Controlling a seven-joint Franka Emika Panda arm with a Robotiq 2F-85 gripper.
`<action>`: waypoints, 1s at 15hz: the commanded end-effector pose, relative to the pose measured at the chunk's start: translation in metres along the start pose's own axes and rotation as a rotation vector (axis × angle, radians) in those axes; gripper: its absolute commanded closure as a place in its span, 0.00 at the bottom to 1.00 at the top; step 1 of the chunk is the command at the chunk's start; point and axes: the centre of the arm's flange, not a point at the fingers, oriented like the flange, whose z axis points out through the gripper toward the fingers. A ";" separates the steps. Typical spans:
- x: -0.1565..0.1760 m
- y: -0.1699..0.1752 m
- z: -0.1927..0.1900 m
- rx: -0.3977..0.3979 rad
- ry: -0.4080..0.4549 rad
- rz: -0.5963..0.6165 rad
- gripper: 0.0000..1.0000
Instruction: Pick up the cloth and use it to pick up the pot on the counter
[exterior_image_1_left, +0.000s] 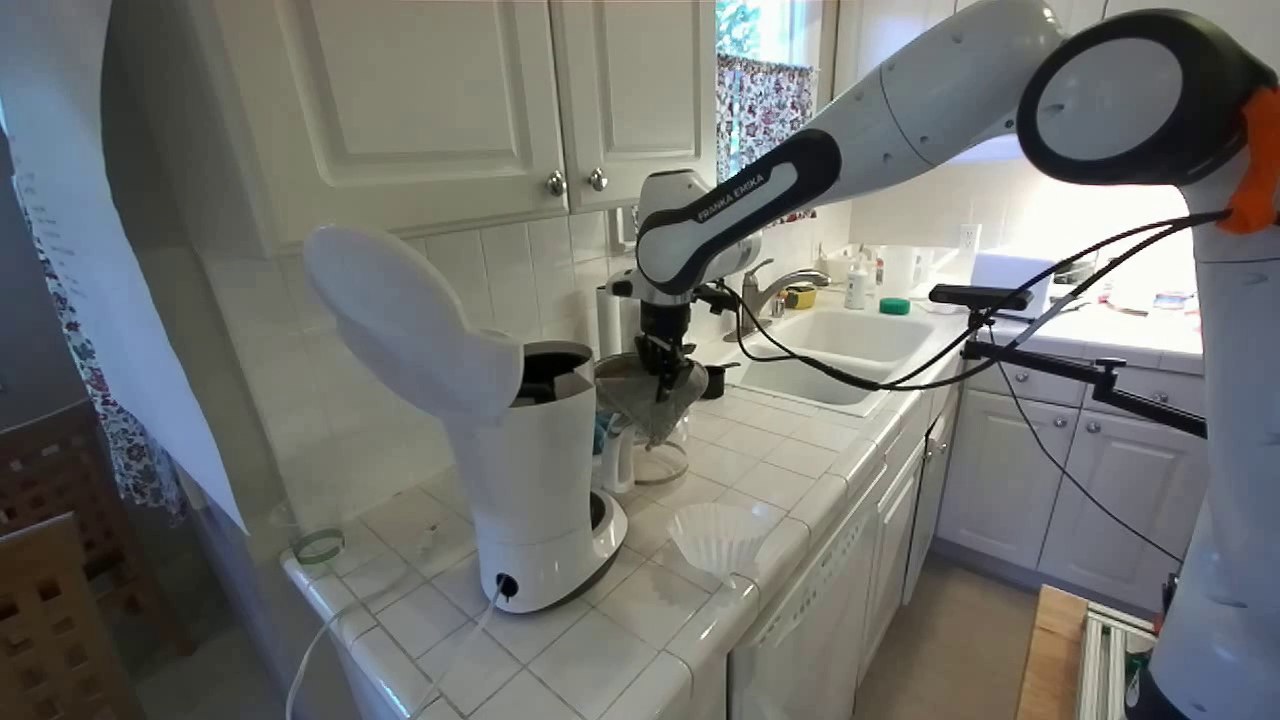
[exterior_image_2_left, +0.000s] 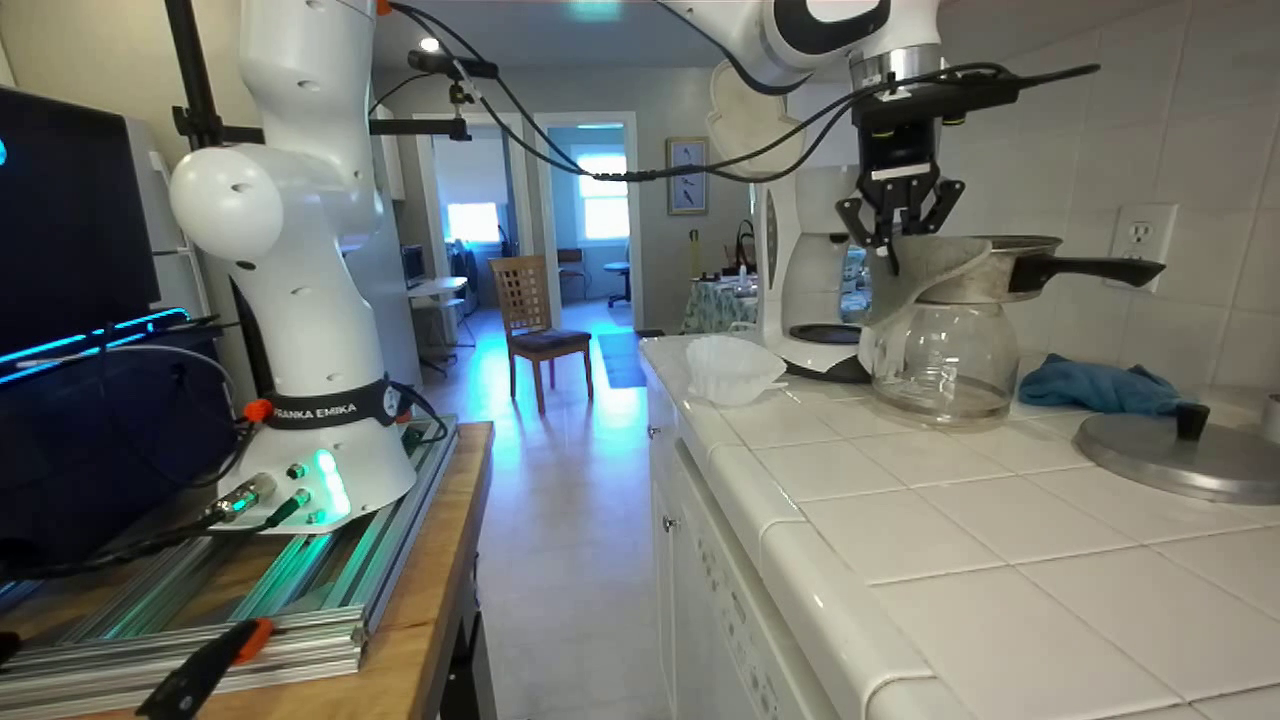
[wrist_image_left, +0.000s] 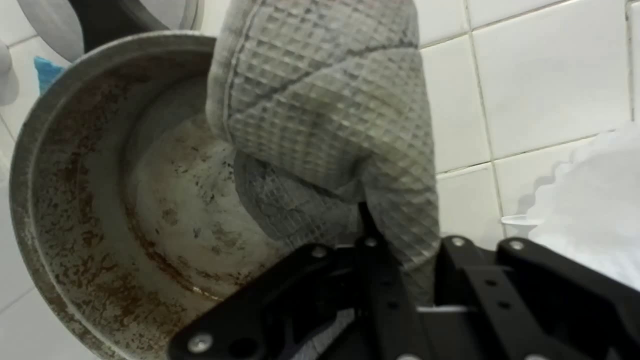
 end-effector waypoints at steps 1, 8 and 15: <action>-0.022 -0.019 -0.001 -0.073 -0.016 0.096 0.97; -0.056 -0.033 -0.004 -0.129 0.009 0.216 0.97; -0.086 -0.045 -0.013 -0.197 0.038 0.370 0.97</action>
